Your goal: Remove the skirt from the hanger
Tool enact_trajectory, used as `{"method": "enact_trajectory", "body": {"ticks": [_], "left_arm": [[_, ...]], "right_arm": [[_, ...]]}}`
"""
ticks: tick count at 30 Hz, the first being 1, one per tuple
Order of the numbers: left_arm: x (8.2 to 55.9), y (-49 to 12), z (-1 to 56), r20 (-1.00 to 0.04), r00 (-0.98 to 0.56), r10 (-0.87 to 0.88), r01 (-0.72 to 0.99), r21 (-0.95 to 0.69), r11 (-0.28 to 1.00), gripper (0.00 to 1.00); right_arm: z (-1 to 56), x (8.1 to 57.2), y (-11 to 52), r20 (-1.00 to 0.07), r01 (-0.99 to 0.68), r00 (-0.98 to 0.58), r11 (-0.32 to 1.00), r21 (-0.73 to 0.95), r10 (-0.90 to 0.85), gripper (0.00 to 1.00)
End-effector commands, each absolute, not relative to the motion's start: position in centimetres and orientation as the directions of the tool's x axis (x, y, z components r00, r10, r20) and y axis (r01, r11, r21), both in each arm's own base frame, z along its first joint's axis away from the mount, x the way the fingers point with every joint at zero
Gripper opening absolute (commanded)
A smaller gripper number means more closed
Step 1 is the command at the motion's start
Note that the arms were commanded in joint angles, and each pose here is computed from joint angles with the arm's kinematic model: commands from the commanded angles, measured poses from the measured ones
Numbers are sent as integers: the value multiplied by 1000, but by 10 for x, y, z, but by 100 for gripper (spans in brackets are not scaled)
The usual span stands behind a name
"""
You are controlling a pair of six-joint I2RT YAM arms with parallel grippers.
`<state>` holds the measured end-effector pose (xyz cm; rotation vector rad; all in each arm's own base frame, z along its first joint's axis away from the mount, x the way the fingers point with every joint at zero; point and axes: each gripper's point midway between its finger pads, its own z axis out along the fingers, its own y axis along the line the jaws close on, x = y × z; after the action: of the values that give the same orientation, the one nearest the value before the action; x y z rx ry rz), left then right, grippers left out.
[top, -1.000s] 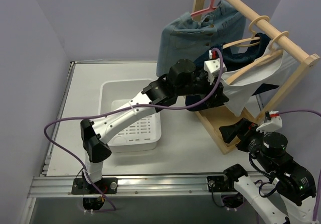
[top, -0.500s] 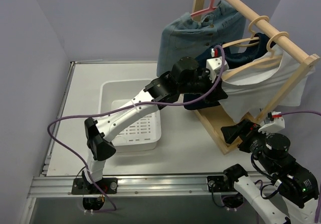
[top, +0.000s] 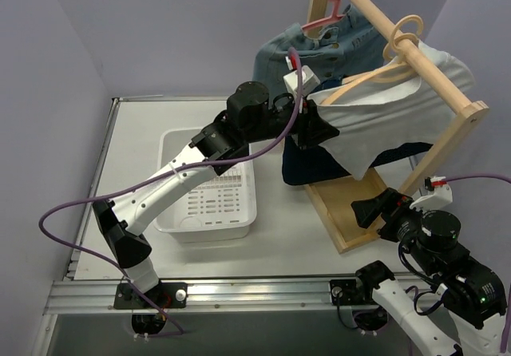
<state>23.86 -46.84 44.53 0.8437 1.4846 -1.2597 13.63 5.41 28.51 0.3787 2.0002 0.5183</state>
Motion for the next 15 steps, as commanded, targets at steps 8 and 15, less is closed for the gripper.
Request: {"method": "enact_trajectory", "body": {"ticks": [8,15], "left_arm": [[220,-450,526,-945,-204,-256,965,-239,111,2],[182,-407,487,-970,-211,-123,970,-223,101,2]], "right_arm": [[296,142,50,-781,46,-448,883,467,436,100],[305,142,48,-811,12,-463,917,398,358,100]]}}
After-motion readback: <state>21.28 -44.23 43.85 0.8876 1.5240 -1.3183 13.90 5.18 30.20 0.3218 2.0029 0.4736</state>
